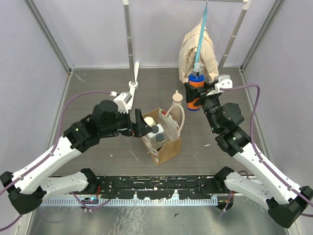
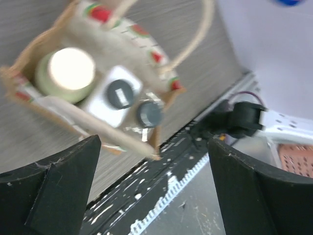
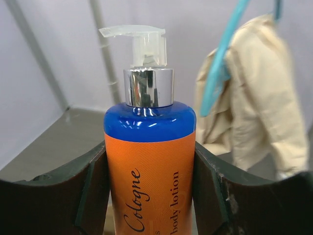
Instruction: Take the personal care products out of the canvas bag
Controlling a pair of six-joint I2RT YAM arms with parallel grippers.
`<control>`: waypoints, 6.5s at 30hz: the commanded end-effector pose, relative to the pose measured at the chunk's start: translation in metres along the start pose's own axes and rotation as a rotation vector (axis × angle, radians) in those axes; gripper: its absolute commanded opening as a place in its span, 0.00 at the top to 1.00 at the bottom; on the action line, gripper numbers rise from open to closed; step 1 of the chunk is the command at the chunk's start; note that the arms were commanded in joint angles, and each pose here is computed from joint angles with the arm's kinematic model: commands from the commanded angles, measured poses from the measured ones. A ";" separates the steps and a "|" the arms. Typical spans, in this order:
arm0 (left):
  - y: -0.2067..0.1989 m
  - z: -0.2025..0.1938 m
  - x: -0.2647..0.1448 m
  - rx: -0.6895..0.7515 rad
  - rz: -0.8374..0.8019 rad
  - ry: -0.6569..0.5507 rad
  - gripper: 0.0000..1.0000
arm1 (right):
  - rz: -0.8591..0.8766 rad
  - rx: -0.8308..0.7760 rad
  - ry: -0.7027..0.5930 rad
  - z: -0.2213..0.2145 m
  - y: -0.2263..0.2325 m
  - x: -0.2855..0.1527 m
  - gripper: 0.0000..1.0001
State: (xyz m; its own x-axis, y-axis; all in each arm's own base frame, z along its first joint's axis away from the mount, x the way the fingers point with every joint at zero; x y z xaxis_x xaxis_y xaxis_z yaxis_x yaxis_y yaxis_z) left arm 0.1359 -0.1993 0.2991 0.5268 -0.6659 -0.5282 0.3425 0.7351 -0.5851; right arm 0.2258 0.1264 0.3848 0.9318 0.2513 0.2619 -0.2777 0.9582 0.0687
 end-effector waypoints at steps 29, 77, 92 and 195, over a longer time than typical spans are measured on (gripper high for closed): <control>-0.138 0.009 0.004 0.225 -0.649 -0.045 1.00 | 0.402 0.279 0.016 0.036 0.074 -0.004 0.99; -0.077 0.036 -0.010 0.344 -0.011 -0.473 1.00 | 0.516 0.421 0.041 0.088 0.077 -0.038 0.99; -0.069 0.022 -0.028 0.266 -0.082 -0.411 1.00 | -0.264 0.075 0.136 0.019 0.002 -0.018 0.99; -0.004 -0.004 -0.028 0.190 0.260 -0.388 0.99 | 0.225 -0.031 0.725 -0.118 0.146 -0.097 0.15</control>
State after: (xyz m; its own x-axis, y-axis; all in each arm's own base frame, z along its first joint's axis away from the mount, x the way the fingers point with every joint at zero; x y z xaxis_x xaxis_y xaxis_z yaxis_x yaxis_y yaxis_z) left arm 0.1158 -0.1764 0.3148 0.8603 -0.3744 -0.3460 0.2735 0.9117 -0.3067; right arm 0.1336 0.2581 0.2576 0.8278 0.3924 -0.4010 -0.4526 0.8894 -0.0640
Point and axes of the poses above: each gripper's point midway between its finger pads, its own x axis out along the fingers, its own y axis along the line the jaws close on, z = x × y, the point moved 8 cm from there along -x, back along the fingers, and after that the axes turned 4 degrees about -x, right-handed, at the moved point
